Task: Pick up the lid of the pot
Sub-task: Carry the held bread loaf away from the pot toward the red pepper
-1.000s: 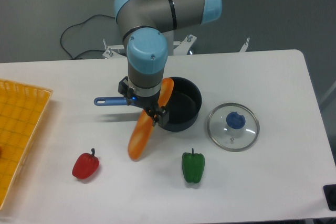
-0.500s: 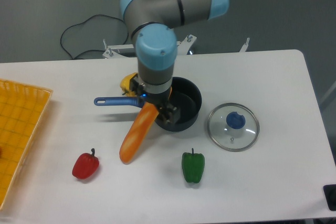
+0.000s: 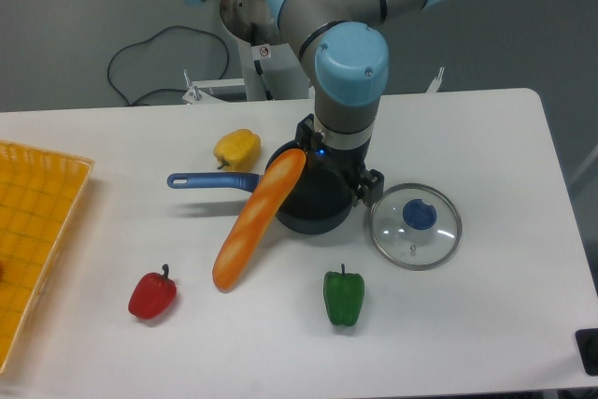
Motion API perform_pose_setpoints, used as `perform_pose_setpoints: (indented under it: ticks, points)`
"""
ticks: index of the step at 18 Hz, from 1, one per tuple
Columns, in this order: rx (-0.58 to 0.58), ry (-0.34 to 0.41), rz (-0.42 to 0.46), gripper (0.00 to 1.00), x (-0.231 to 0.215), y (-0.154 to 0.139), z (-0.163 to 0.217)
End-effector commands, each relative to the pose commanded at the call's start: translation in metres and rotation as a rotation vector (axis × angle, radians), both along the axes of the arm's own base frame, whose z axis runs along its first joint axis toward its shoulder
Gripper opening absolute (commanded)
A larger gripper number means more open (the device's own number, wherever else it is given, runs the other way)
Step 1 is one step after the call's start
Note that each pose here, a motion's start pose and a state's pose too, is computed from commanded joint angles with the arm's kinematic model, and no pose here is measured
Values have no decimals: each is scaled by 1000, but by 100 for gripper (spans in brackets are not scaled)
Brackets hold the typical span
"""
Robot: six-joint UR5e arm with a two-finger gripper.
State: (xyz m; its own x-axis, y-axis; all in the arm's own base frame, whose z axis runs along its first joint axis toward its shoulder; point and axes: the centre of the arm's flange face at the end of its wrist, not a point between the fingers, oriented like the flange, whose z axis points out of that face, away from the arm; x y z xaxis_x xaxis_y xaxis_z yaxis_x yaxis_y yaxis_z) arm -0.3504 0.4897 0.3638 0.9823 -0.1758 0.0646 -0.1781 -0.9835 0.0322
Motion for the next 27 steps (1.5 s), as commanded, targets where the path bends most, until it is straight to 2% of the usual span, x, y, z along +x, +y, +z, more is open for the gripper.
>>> perform_pose_setpoints:
  ticks: [2,5,8,11,13,18,27]
  points:
    - [-13,-6,64,100,8,11,-9]
    - [32,-35,122,100,26,29,-21]
    - [64,-10,196,100,47,53,-27]
    - [44,-8,260,100,55,78,-53]
    - [71,11,306,100,62,94,-62]
    - [14,54,262,100,79,114,-97]
    - [-53,99,212,100,93,128,-128]
